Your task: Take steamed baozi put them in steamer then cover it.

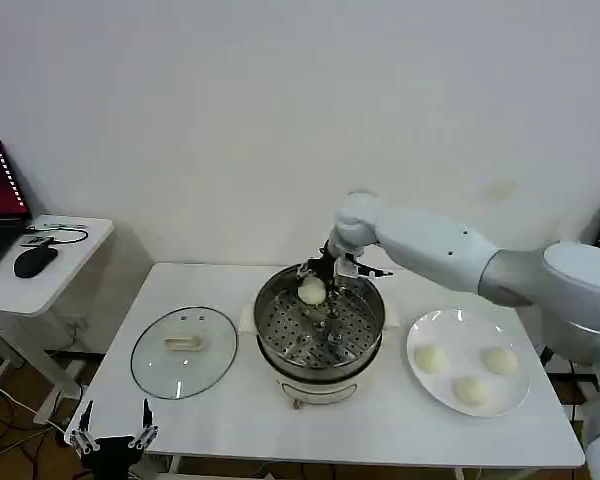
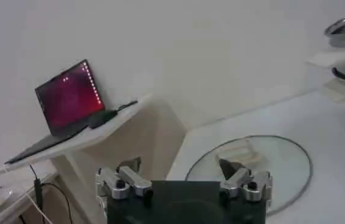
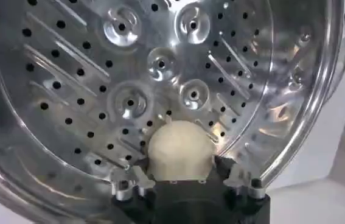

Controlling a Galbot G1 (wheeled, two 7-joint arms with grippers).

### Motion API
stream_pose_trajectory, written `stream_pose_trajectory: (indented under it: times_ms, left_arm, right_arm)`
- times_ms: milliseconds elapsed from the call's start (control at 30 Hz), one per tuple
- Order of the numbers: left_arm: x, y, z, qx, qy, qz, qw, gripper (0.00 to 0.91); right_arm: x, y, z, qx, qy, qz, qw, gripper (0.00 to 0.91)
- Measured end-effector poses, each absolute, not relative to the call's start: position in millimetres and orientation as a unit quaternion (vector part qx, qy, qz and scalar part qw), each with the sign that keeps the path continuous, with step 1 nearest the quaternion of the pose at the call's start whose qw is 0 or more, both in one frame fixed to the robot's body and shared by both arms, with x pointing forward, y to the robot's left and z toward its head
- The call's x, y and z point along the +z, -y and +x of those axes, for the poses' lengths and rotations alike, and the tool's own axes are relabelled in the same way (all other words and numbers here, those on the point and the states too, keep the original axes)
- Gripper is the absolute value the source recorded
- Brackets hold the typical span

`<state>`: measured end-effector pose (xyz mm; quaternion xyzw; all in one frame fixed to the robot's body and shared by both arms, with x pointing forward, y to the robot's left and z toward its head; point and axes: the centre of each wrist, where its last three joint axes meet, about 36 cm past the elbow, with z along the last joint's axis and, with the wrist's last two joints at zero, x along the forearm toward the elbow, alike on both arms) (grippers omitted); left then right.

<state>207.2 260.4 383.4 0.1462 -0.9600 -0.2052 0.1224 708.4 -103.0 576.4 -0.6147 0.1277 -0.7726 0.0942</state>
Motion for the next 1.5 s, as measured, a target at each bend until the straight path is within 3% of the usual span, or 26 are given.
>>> stream_pose_trajectory:
  times_ms: [300, 533, 700, 1100, 1500]
  left_arm:
    - [383.7, -255.0, 209.1, -0.203, 0.962, 0.139, 0.121, 0.907]
    - [388.9, -250.8, 213.6, -0.204, 0.964, 0.125, 0.114, 0.907]
    - [394.1, -247.3, 217.8, -0.206, 0.966, 0.109, 0.109, 0.907]
    - [392.5, -243.4, 221.6, -0.216, 0.968, 0.068, 0.111, 0.907]
    - [389.4, -240.3, 223.2, -0.22, 0.967, 0.057, 0.112, 0.907]
  right_arm:
    - [632.9, 122.2, 695.3, -0.782, -0.176, -0.592, 0.084, 0.907]
    - [680.7, 185.9, 676.2, -0.803, -0.259, -0.537, 0.009, 0.907]
    - [688.2, 248.0, 656.3, -0.796, -0.323, -0.508, -0.064, 0.907]
    - [635.4, 365.8, 592.2, -0.714, -0.458, -0.486, -0.212, 0.907]
    - [556.4, 402.7, 547.8, -0.63, -0.497, -0.517, -0.297, 0.907]
